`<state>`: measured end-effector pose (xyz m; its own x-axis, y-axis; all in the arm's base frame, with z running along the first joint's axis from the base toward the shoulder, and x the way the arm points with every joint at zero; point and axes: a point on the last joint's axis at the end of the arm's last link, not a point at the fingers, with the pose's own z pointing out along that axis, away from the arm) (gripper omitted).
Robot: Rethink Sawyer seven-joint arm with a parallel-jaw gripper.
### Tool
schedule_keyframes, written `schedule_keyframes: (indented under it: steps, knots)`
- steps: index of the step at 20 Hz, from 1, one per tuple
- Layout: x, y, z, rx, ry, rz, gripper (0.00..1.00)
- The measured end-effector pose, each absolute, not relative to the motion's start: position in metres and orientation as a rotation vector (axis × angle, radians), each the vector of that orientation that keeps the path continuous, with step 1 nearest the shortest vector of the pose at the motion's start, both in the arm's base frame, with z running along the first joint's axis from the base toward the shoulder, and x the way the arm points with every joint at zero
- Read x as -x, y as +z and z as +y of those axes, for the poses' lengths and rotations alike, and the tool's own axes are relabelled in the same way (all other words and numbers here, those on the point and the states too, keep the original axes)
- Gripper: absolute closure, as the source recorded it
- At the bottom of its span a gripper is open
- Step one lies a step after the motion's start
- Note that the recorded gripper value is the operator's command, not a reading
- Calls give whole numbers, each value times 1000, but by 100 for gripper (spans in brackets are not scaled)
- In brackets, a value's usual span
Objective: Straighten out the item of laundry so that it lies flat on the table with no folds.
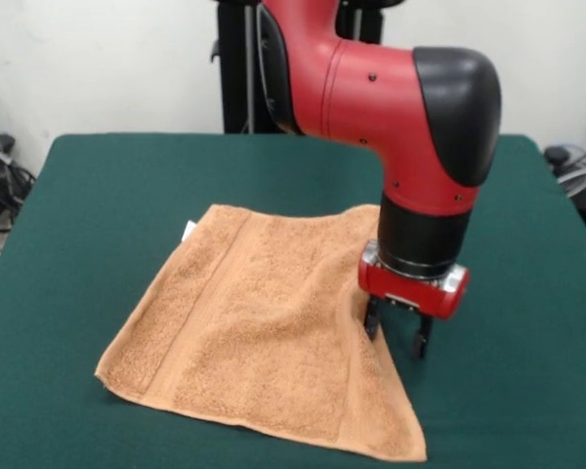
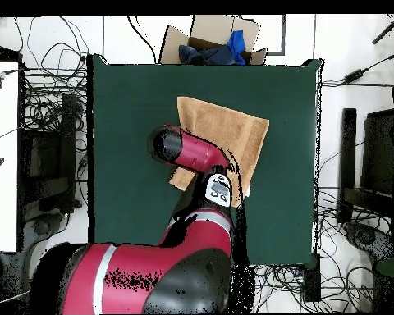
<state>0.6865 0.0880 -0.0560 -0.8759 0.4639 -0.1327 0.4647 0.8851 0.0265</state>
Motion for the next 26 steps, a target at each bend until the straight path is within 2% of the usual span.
schedule_keyframes:
  steps: [26]
  knots:
    - [-759, -55, 213, -851, 230, 2772, 0]
